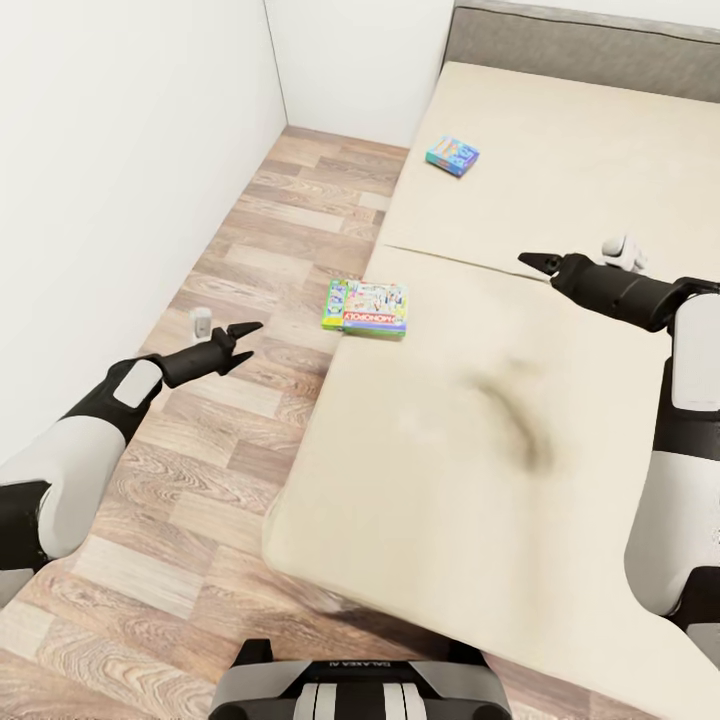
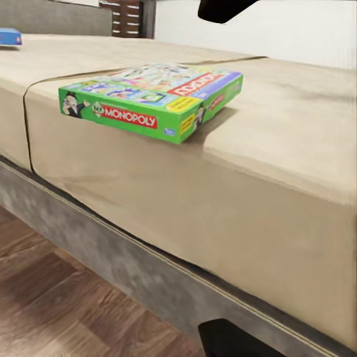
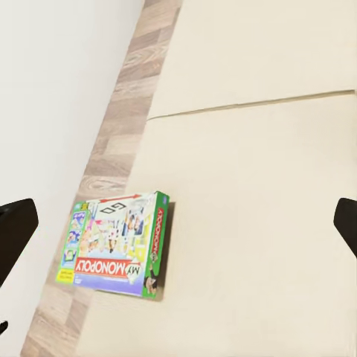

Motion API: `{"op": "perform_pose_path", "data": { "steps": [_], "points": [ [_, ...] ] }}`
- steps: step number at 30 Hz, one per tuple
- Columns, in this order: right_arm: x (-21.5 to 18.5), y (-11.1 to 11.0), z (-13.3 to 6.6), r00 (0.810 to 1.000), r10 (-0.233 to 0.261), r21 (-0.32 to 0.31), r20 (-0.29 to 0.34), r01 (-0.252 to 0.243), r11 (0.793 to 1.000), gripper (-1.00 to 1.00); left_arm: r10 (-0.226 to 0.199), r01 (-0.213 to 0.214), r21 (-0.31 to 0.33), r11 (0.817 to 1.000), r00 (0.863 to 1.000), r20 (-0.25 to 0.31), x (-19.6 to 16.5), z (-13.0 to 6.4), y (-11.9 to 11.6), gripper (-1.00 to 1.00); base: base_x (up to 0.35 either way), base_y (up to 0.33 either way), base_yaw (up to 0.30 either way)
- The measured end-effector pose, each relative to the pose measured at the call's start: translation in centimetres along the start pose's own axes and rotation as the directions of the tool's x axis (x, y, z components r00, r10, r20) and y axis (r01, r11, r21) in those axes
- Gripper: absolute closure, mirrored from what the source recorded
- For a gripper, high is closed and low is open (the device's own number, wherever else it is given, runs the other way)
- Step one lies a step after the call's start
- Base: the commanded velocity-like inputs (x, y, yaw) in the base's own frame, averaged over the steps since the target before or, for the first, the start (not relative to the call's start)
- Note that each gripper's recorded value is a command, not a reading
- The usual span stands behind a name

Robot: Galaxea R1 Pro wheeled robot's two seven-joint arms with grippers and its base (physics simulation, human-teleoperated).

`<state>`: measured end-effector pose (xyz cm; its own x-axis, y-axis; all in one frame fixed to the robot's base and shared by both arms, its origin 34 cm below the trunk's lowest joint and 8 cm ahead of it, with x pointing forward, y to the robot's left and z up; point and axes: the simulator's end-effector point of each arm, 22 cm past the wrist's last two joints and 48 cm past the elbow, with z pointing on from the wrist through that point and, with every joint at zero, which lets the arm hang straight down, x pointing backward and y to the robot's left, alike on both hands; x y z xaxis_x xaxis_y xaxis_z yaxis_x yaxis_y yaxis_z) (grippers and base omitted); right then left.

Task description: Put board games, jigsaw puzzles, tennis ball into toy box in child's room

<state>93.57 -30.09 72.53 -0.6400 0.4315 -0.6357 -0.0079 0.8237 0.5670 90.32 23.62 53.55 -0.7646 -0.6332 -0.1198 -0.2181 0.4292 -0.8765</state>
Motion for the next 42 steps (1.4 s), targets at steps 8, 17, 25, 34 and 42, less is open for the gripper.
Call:
{"op": "perform_pose_path", "data": {
  "steps": [8,17,25,34,42],
  "points": [
    [1.0,-0.5,0.4,1.0,0.006,0.01,-0.009,-0.006,1.0,-1.0,0.013,-0.012,0.002,1.0,1.0,-0.027,0.7,0.7,0.2,-1.0,0.0,0.0,0.0],
    [1.6,-1.2,0.8,1.0,0.012,0.018,-0.016,-0.012,1.0,-1.0,0.019,-0.019,0.002,1.0,0.999,-0.039,0.7,1.2,0.4,-1.0,0.0,0.0,0.0],
    [2.2,-1.8,1.2,1.0,0.018,0.025,-0.023,-0.017,1.0,-1.0,0.017,-0.016,0.006,1.0,0.999,-0.04,0.2,1.6,0.3,-1.0,0.0,0.0,0.0],
    [3.2,-2.5,1.7,0.999,0.025,0.033,-0.036,-0.024,0.999,-1.0,0.019,-0.018,0.02,1.0,0.999,-0.039,-1.1,2.4,-0.9,-1.0,0.0,0.0,0.0],
    [3.7,-3.2,2.0,0.999,0.027,0.049,-0.044,-0.025,0.998,-1.0,0.02,-0.019,0.02,1.0,0.999,-0.044,-2.4,3.1,-2.2,-1.0,0.0,0.0,0.0]
  ]
}}
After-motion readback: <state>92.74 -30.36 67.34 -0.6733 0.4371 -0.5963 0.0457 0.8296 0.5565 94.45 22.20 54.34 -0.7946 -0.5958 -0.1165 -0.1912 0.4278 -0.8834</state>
